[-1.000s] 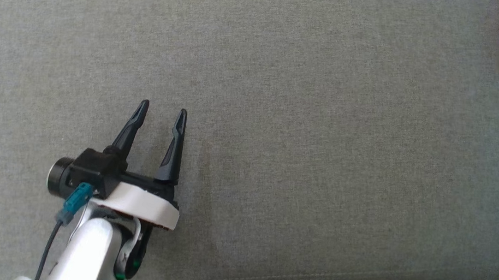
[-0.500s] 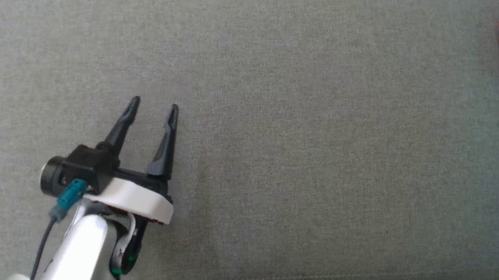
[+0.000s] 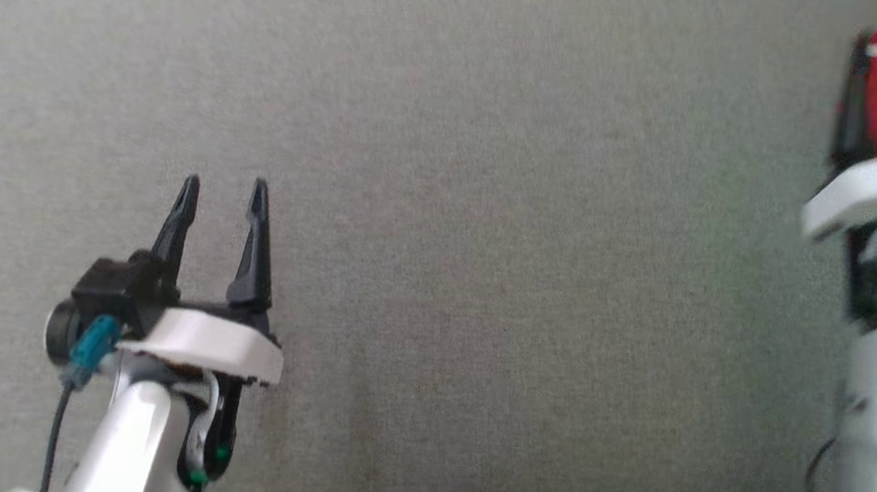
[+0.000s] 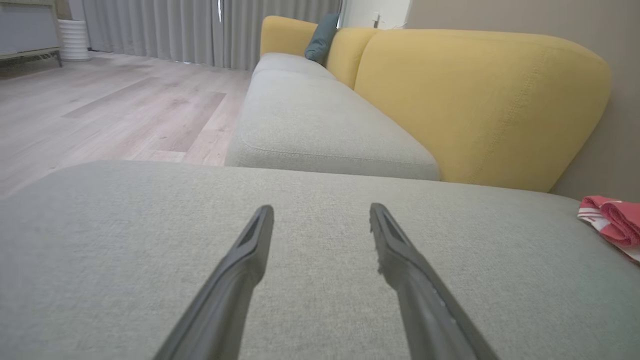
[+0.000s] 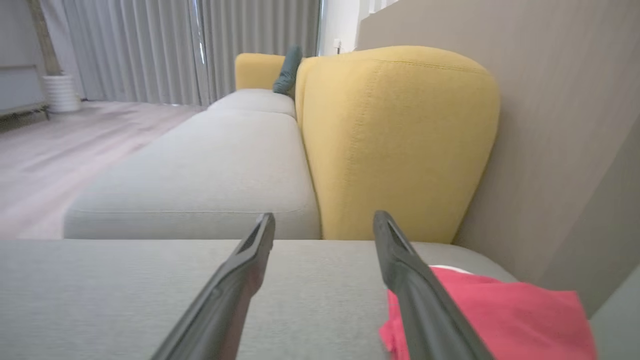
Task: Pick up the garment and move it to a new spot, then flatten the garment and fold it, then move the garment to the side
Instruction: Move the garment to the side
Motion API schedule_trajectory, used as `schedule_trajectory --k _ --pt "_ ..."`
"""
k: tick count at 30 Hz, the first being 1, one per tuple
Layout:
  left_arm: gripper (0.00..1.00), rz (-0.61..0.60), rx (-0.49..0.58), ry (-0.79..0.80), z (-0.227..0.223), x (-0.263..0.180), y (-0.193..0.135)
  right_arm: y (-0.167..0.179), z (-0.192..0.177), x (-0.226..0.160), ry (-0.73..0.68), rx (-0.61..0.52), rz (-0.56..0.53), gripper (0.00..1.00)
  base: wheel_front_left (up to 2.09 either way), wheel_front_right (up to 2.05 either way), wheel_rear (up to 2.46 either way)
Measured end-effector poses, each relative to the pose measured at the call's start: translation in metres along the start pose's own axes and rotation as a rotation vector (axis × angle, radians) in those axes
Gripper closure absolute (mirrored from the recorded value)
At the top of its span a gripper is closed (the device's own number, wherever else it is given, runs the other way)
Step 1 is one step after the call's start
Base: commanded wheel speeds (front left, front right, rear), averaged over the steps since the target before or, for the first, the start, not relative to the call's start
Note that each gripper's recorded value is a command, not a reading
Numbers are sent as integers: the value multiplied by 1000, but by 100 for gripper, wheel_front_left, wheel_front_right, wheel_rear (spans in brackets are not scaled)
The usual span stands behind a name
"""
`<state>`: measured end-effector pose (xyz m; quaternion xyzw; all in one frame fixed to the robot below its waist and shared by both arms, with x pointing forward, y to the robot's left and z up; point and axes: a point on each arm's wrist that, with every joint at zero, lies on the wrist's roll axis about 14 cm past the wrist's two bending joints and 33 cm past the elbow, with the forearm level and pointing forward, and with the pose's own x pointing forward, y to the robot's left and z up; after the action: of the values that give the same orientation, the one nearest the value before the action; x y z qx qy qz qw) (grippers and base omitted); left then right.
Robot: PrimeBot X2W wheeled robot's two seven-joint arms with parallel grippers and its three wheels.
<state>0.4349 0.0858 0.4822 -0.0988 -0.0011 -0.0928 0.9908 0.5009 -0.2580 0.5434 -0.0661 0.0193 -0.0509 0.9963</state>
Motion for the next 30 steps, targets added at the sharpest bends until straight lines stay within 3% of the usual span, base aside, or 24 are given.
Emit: schedule_trajectory --k 17,30 --pt "0 92 31 18 5 -62 16 81 -13 -98 -48 212 199 0 0 0 0" --pt "0 109 33 0 11 -78 19 107 -43 -135 9 264 267 0 0 0 0"
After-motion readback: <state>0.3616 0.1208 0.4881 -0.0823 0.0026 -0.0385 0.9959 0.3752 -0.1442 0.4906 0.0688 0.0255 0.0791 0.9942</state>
